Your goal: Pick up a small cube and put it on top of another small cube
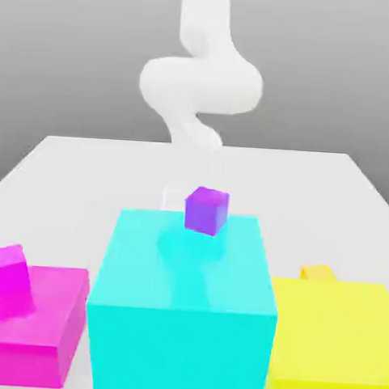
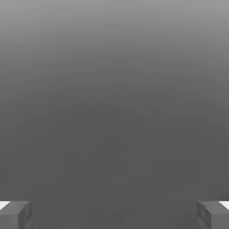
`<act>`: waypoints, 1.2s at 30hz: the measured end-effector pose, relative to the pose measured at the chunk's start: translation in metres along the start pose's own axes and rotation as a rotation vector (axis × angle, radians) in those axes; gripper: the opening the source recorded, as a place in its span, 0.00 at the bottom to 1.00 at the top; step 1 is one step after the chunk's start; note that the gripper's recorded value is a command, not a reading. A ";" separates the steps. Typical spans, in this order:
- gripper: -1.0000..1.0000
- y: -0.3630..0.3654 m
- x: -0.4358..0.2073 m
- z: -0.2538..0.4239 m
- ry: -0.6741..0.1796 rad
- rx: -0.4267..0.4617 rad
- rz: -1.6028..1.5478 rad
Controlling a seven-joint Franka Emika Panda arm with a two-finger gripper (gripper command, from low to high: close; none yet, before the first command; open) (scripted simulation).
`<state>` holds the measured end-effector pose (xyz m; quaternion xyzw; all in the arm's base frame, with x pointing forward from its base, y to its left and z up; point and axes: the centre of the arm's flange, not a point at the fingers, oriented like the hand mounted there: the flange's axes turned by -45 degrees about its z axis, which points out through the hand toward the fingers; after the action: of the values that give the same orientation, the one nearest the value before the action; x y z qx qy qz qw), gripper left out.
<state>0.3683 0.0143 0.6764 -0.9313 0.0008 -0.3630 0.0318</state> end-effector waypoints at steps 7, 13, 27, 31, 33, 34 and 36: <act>0.50 -0.052 -0.042 0.108 -0.179 0.121 0.017; 0.50 -0.106 -0.103 0.182 -0.336 0.171 0.006; 0.50 -0.200 -0.304 0.273 -0.650 0.116 -0.096; 0.50 -0.208 -0.364 0.281 -0.708 0.064 -0.140; 0.50 -0.209 -0.394 0.282 -0.730 0.035 -0.169; 0.50 -0.209 -0.406 0.282 -0.738 0.022 -0.182; 0.50 -0.209 -0.417 0.288 -0.741 0.013 -0.189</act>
<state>0.2509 0.2500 0.1955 -0.9951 -0.0988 -0.0030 0.0021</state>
